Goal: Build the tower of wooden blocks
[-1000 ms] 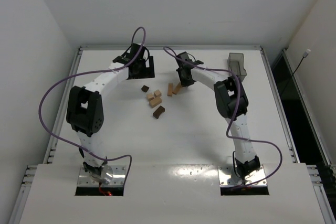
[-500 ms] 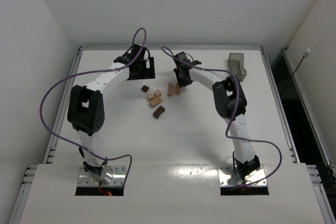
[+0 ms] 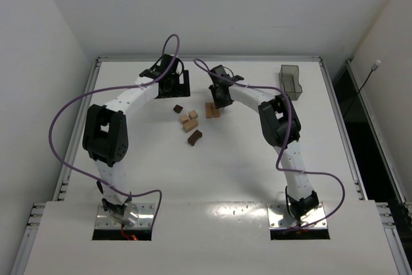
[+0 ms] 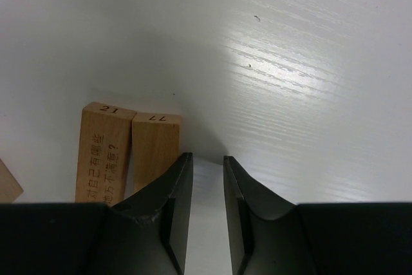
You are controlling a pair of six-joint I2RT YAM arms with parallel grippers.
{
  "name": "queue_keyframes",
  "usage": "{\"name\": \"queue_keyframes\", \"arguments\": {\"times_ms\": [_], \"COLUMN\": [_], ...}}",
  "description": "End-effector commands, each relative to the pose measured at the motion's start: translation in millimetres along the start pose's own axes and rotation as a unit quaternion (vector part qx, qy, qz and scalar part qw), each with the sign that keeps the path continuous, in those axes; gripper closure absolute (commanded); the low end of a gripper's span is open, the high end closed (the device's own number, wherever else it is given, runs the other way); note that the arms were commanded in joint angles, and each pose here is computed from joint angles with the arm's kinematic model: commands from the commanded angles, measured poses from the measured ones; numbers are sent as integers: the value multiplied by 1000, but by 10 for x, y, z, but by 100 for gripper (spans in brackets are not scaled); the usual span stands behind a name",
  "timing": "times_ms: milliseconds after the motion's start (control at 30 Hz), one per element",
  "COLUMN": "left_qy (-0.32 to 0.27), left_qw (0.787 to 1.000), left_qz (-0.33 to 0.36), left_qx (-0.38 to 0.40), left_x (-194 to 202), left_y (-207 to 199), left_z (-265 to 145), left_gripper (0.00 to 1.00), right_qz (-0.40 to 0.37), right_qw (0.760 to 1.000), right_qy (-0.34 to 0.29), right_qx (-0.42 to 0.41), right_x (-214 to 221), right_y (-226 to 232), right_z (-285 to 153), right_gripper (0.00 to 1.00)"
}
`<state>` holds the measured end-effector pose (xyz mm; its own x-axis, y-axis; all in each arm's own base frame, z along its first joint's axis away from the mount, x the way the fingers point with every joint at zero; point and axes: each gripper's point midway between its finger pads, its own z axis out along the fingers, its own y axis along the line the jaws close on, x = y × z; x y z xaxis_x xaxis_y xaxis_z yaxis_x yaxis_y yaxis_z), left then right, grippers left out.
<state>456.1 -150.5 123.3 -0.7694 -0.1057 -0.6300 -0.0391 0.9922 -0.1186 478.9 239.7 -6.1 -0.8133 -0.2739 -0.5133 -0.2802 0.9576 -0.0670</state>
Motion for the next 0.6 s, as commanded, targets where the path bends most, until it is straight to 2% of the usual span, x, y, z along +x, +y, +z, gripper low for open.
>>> {"name": "queue_keyframes", "arguments": {"times_ms": [0, 467, 567], "left_qy": [-16, -15, -14], "left_qw": [1000, 1000, 1000], "left_qz": [-6, -6, -11], "left_qx": [11, 15, 15], "left_x": [-146, -140, -140], "left_y": [-46, -61, -65], "left_z": [21, 19, 19], "left_gripper": [6, 6, 6], "right_qz": [9, 11, 9], "right_qw": [1000, 999, 1000], "right_qy": [-19, -25, -11], "right_qx": [-16, -24, -21], "right_x": [-115, -118, 17], "right_y": [105, 195, 172], "right_z": [-146, -286, -277], "right_gripper": [77, 77, 77]}}
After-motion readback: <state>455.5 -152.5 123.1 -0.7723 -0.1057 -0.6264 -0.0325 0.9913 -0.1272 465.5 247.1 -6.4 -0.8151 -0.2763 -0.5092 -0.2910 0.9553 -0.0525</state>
